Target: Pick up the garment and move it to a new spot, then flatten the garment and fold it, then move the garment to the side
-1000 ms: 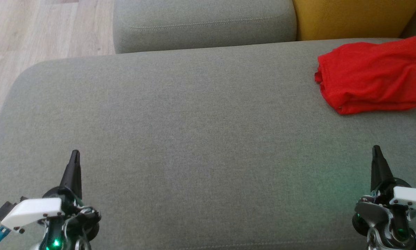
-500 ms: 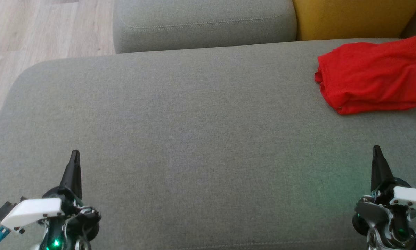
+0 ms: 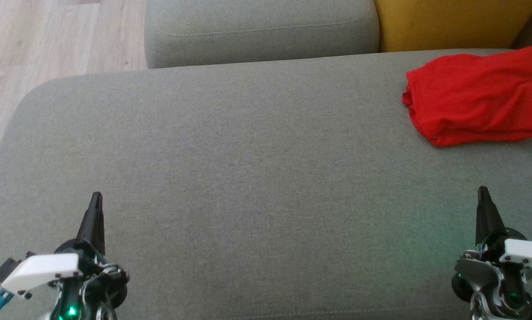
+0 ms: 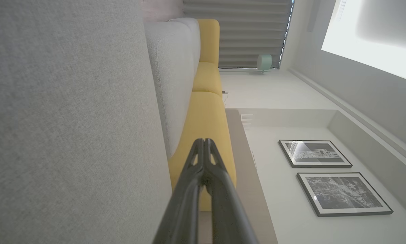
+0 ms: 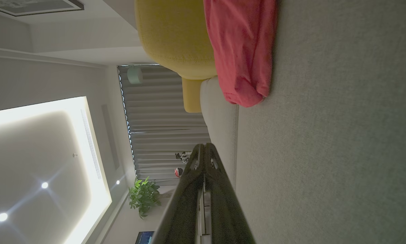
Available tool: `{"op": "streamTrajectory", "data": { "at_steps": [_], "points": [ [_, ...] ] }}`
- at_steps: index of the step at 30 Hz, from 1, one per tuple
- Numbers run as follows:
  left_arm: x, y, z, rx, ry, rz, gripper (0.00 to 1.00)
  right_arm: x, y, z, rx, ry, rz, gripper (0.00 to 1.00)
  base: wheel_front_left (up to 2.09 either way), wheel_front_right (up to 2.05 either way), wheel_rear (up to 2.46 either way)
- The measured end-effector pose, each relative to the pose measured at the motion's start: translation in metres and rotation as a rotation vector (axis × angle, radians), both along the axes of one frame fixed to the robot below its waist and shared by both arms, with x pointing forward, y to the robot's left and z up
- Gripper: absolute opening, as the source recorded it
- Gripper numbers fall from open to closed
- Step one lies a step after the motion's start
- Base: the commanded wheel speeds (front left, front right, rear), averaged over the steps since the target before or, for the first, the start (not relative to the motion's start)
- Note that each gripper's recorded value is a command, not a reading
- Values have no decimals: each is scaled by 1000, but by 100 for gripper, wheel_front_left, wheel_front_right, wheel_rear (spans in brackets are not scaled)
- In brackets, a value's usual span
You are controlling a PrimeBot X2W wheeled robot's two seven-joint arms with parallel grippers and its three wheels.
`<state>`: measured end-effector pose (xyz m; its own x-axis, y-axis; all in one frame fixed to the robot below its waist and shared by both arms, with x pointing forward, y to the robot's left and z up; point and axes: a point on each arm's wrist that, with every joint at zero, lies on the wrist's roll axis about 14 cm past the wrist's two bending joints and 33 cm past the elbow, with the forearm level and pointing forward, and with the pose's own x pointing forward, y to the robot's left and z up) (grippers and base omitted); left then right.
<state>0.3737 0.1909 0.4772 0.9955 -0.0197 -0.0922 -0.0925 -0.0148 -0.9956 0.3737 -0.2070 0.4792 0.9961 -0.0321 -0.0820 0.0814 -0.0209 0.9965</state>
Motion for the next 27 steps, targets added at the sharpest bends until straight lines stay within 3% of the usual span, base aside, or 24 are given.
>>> {"op": "streamTrajectory", "data": {
  "at_steps": [27],
  "points": [
    [0,-1,0,2,0,-2,0,0,-1,0,-3,0,-1,0,0,0,0]
  ]
}}
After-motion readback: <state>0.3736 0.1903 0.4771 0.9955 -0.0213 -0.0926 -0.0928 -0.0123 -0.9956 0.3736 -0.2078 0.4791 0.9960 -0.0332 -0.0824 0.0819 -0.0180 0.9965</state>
